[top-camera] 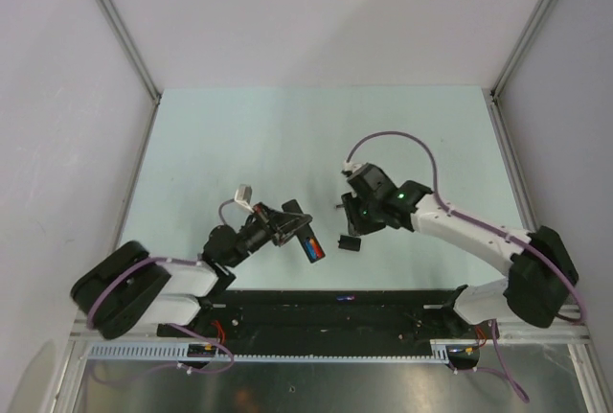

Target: Load the batteries into the remote control

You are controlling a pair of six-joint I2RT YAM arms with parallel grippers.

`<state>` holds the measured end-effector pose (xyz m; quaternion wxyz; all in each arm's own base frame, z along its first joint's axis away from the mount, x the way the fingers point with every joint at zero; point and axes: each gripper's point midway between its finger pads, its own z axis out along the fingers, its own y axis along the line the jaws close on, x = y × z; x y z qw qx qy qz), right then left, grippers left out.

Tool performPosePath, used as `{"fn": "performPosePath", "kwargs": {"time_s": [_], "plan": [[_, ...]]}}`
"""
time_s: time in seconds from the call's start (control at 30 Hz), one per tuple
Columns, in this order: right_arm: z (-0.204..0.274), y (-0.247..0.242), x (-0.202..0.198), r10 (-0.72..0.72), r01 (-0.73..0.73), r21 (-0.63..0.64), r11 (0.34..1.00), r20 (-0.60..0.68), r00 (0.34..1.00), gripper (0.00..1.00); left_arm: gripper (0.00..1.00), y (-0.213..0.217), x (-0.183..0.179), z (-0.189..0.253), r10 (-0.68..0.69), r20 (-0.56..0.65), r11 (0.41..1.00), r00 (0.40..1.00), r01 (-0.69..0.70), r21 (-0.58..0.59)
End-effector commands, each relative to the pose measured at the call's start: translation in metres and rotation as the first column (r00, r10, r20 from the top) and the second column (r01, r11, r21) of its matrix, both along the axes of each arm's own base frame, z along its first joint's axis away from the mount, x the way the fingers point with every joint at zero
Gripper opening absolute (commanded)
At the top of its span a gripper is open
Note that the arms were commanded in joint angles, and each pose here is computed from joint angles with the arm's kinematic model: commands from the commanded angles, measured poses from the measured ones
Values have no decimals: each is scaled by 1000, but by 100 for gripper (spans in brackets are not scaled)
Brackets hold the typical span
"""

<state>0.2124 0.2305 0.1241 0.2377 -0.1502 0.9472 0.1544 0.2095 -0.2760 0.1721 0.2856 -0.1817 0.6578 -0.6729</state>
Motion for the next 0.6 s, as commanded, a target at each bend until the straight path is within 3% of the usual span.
{"fn": "performPosePath", "kwargs": {"time_s": [0.0, 0.17, 0.27, 0.4, 0.57], "plan": [[-5, 29, 24, 86, -88, 5, 996, 149, 985, 45, 0, 34, -40, 94, 58, 365, 971, 929, 34, -239], [-41, 21, 38, -26, 28, -25, 999, 103, 994, 49, 0, 44, -46, 89, 78, 368, 977, 927, 3, -215], [-55, 16, 41, -77, 83, -49, 995, 100, 992, 45, 0, 46, -47, 89, 87, 383, 981, 920, -12, -193], [-59, 25, 38, -51, 54, -22, 998, 99, 994, 40, 0, 48, -48, 89, 91, 399, 984, 912, -22, -175], [-58, 36, 27, 39, -40, 4, 999, 104, 994, 48, 0, 50, -49, 84, 94, 386, 985, 918, -30, -170]]}}
